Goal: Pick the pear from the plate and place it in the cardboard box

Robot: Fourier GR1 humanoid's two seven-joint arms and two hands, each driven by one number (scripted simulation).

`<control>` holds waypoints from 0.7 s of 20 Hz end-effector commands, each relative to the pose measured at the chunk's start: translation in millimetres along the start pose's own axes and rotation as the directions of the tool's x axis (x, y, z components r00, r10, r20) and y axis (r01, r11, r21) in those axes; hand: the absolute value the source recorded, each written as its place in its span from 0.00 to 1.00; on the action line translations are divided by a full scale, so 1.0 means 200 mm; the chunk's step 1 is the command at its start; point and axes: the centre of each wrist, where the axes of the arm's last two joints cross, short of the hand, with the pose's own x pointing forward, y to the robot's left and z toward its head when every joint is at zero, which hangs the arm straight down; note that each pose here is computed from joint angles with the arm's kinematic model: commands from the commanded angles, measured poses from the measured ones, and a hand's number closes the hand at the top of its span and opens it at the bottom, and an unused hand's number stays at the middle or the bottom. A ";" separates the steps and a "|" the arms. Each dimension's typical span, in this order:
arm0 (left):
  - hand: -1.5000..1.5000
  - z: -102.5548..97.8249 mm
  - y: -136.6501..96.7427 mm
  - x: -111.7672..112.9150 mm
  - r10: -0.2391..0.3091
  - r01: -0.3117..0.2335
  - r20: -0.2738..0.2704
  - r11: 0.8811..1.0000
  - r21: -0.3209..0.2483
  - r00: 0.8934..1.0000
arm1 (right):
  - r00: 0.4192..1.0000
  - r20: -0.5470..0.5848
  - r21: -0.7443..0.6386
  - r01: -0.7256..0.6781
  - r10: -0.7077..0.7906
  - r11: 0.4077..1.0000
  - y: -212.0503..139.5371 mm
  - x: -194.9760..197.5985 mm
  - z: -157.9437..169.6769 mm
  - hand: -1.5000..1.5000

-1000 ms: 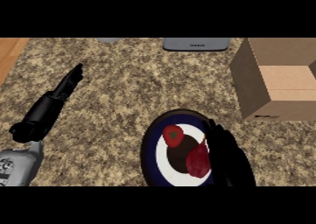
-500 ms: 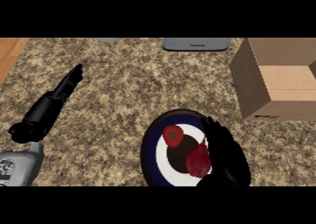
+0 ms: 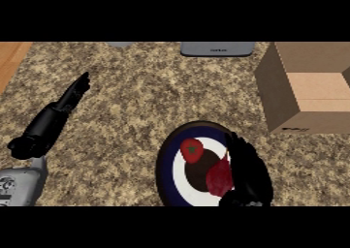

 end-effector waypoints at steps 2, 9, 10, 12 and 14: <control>0.50 -0.05 0.03 0.03 -0.008 0.008 0.003 1.000 0.010 1.000 | 1.000 0.013 0.028 0.028 -0.028 0.999 -0.02 -0.03 0.03 0.00; 0.50 -0.08 0.03 0.10 -0.016 0.017 0.012 1.000 -0.007 1.000 | 0.981 0.175 -0.065 -0.067 0.078 0.996 0.23 -0.07 -0.05 1.00; 0.50 -0.02 -0.05 0.03 0.000 0.000 0.005 1.000 -0.016 1.000 | 0.983 0.168 -0.108 -0.059 0.077 0.992 0.17 -0.06 -0.09 1.00; 0.50 -0.01 -0.01 0.12 0.000 0.000 0.010 1.000 -0.002 1.000 | 0.981 0.171 -0.128 -0.067 0.089 0.990 0.19 -0.03 -0.14 1.00; 0.50 0.01 -0.05 0.01 -0.006 0.006 -0.011 1.000 0.001 1.000 | 0.981 0.173 -0.189 -0.052 0.086 0.980 0.09 -0.01 -0.08 1.00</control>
